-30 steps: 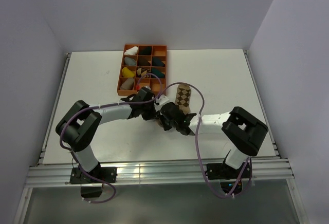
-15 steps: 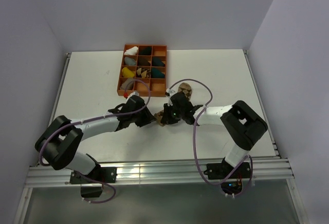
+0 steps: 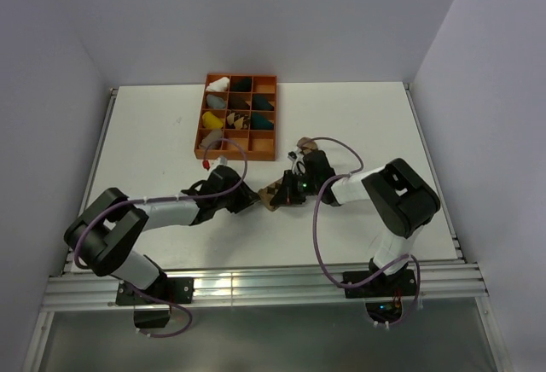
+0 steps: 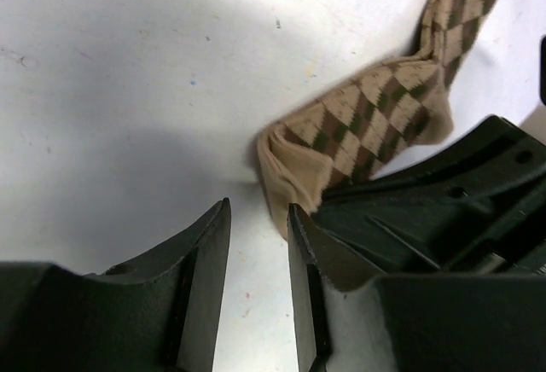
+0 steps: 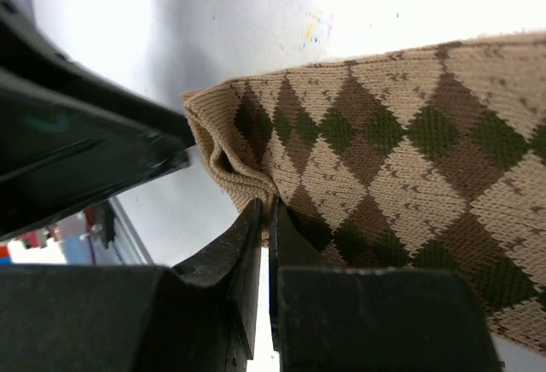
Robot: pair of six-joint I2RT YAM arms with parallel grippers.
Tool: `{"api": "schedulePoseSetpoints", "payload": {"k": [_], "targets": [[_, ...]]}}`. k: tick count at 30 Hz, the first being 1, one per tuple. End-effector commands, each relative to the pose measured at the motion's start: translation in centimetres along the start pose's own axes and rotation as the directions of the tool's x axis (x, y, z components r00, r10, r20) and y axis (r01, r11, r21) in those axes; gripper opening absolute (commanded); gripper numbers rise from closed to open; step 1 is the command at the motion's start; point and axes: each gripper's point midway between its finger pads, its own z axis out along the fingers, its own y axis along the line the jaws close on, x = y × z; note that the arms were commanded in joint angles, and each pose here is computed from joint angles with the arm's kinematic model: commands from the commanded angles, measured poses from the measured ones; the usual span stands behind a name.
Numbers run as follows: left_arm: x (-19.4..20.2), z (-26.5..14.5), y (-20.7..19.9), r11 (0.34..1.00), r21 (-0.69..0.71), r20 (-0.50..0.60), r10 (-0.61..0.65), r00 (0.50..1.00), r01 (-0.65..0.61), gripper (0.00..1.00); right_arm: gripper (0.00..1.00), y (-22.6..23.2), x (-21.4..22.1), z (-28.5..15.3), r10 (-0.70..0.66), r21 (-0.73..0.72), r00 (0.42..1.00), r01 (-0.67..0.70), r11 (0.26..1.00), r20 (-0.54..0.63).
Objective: Roll the socks
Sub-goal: Roll the sock at the center of the board.
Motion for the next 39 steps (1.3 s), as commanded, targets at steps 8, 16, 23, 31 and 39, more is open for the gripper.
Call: {"api": "schedulePoseSetpoints", "payload": {"k": [8, 16, 23, 31, 39], "targets": [[-0.9, 2.0, -0.9, 1.000, 0.019, 0.044, 0.007, 0.999, -0.008, 0.33, 0.00, -4.3, 5.5, -0.9, 0.142, 0.131, 0.980, -0.124, 0.984, -0.137], [-0.8, 2.7, -1.7, 0.999, 0.038, 0.028, 0.033, 0.999, -0.034, 0.36, 0.00, -4.5, 5.4, -0.7, 0.146, 0.127, 0.979, -0.129, 0.984, -0.142], [-0.2, 2.8, -1.8, 0.998, 0.042, 0.000, 0.036, 0.999, -0.036, 0.40, 0.00, -4.5, 5.3, -0.9, 0.145, 0.128, 0.980, -0.127, 0.983, -0.136], [0.7, 3.9, 0.6, 0.998, -0.058, -0.039, 0.020, 0.999, -0.023, 0.36, 0.00, -4.4, 5.0, -1.1, 0.142, 0.135, 0.982, -0.125, 0.983, -0.124], [0.7, 4.1, 2.3, 0.988, -0.152, -0.040, 0.019, 0.999, -0.024, 0.18, 0.00, -4.1, 4.4, -1.5, 0.120, 0.135, 0.987, -0.106, 0.985, -0.107]]}}
